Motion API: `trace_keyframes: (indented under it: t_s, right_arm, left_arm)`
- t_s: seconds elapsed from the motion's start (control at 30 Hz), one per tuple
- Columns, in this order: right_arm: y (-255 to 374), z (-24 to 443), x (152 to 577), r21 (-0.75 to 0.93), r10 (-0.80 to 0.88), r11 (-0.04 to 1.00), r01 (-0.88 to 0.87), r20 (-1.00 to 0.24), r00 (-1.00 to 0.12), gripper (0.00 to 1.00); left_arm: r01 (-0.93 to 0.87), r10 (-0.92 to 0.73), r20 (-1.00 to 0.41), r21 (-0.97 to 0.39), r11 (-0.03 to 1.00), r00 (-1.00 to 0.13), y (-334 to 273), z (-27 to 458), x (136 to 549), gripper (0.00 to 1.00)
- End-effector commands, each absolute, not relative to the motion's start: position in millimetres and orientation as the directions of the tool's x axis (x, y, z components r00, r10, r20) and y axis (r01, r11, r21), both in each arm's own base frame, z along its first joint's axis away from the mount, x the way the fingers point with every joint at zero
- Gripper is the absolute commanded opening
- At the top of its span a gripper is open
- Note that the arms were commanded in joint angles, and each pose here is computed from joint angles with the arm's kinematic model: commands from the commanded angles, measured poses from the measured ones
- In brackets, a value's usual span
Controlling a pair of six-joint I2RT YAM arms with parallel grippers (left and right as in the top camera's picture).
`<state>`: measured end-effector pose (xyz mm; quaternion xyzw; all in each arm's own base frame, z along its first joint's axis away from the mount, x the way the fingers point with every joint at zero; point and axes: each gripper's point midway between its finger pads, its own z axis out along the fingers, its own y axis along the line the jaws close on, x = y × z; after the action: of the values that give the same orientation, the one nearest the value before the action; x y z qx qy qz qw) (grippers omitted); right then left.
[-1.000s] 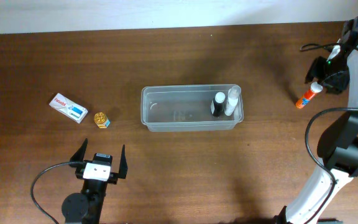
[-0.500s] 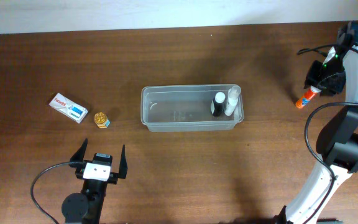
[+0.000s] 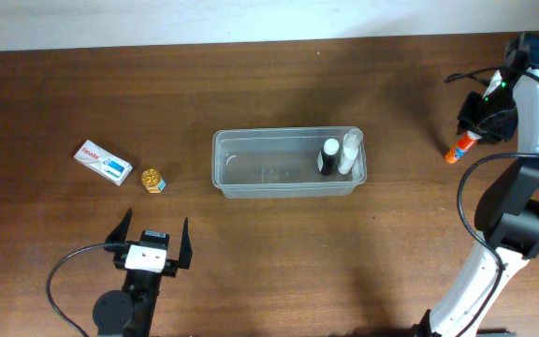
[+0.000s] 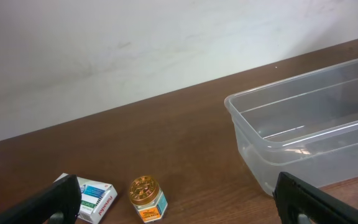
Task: Pack container
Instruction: 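Lower the right gripper and grasp the orange tube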
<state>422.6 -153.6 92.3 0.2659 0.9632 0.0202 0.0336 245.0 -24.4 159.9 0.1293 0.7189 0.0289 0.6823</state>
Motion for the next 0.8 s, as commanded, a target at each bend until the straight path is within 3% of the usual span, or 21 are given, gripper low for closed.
trace_keyframes:
  t_s: [0.0,0.2,0.77]
  right_arm:
    - [-149.2,72.8,417.4,0.043,0.500,0.865,0.500,-0.003,-0.866,0.35]
    - [-149.5,72.0,417.7,0.042,0.500,0.865,0.500,-0.002,-0.866,0.24]
    - [-129.5,101.7,426.2,0.064,0.462,0.886,0.459,-0.041,-0.886,0.22]
  left_arm:
    - [0.137,0.237,-0.971,0.230,0.964,-0.035,-22.2,159.4,244.8,0.99]
    - [0.137,0.237,-0.971,0.230,0.964,-0.035,-22.2,159.4,244.8,0.99]
    - [0.137,0.237,-0.971,0.230,0.964,-0.035,-22.2,159.4,244.8,0.99]
